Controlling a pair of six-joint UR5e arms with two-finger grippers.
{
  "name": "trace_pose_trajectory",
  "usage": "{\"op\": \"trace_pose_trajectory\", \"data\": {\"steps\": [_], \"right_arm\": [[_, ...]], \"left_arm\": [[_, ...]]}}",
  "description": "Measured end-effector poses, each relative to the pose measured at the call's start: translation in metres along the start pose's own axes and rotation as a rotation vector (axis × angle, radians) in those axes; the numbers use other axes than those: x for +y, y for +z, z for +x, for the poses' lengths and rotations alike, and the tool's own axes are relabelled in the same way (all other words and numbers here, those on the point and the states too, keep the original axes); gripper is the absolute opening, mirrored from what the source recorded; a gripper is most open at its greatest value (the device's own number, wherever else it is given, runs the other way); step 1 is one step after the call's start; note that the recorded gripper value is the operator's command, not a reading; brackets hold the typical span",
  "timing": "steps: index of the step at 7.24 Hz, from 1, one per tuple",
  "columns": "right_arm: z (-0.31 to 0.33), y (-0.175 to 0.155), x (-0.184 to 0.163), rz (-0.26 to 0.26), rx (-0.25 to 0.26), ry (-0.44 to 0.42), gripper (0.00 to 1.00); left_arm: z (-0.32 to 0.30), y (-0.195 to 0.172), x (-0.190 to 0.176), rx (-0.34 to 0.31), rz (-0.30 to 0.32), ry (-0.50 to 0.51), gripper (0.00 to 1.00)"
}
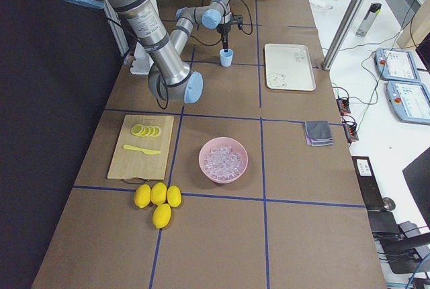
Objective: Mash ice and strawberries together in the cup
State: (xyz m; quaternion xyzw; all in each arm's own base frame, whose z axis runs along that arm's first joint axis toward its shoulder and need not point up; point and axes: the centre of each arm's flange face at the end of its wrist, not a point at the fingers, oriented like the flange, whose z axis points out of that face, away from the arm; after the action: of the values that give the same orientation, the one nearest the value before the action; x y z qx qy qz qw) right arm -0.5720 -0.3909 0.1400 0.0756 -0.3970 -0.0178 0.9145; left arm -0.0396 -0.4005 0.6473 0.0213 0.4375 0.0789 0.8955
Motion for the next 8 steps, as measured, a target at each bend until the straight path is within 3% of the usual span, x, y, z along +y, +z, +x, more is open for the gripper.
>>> {"op": "trace_pose_trajectory", "data": {"steps": [2,4,6,8], "right_arm": [[0.003,-0.002,-0.003,0.005,0.000,-0.007,0.98],[0.030,-0.020,-0.043,0.025,0.000,0.012,0.98],[0.108,-0.047,-0.108,-0.004,-0.008,0.005,0.98],[0.245,-0.074,-0.157,-0.022,0.005,-0.079,0.98]], "left_arm": [[0.000,0.000,0.000,0.000,0.001,0.001,1.00],[0.001,-0.001,0.000,-0.001,0.002,0.002,1.00],[0.004,-0.004,-0.003,-0.007,0.008,0.010,1.00],[0.008,-0.007,-0.007,-0.011,0.014,0.014,1.00]]}}
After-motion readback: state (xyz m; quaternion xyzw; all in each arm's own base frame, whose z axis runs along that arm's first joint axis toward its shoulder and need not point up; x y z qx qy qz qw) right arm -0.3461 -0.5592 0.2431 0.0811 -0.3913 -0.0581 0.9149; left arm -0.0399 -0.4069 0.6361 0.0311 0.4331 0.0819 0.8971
